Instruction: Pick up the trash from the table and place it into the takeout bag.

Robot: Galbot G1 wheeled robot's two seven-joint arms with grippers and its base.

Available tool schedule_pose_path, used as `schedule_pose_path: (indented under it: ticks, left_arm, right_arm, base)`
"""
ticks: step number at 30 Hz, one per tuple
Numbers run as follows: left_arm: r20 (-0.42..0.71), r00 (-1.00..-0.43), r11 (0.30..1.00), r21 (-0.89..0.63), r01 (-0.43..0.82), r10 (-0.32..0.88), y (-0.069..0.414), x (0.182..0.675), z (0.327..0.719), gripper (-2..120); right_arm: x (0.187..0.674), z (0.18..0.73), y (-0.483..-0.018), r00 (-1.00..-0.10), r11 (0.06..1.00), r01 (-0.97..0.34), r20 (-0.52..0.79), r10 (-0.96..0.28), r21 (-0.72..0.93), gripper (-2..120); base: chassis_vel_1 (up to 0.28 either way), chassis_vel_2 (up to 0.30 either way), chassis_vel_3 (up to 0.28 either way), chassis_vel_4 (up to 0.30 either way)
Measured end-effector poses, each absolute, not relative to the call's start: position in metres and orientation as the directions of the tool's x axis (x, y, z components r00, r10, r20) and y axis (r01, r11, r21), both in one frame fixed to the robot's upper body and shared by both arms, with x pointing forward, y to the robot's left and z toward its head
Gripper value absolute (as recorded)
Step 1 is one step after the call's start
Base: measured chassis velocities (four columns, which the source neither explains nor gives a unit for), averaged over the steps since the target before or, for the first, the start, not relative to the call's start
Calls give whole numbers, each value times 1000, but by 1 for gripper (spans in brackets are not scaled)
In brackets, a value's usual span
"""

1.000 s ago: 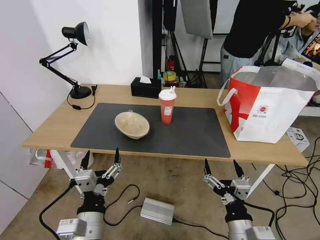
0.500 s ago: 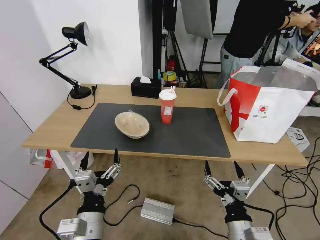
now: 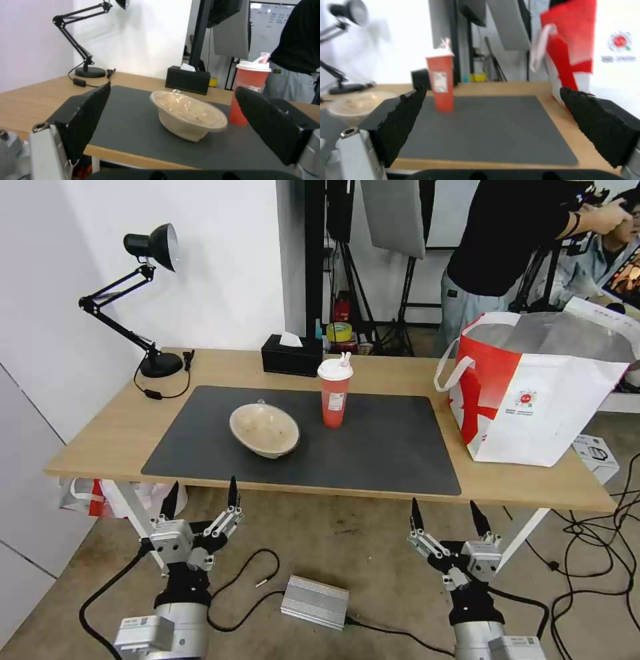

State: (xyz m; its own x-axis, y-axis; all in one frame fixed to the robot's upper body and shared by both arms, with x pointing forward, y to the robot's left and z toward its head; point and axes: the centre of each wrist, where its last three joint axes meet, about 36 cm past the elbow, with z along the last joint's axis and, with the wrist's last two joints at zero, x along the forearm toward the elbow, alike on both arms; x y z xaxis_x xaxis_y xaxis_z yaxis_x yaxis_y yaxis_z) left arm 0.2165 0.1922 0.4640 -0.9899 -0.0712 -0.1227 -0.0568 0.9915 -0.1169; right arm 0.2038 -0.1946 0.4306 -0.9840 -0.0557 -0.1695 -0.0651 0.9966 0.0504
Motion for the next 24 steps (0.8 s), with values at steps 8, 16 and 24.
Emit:
schedule_pose_path:
  ticks: [8, 16, 24]
  left_arm:
    - [-123, -990, 991, -117, -58, -72, 192, 217, 464, 100]
    - [-121, -990, 991, -118, -59, -74, 192, 217, 463, 100]
    - [-121, -990, 991, -120, -60, -75, 192, 217, 463, 100]
  right_arm:
    - [219, 442, -208, -954, 985, -167, -262, -148, 50, 100]
    - [233, 450, -221, -931, 974, -221, -305, -199, 40, 100]
    - [238, 459, -228, -931, 966, -252, -288, -226, 56, 100]
  base:
    - [0, 0, 0, 0]
    - [0, 0, 0, 0]
    - [0, 0, 0, 0]
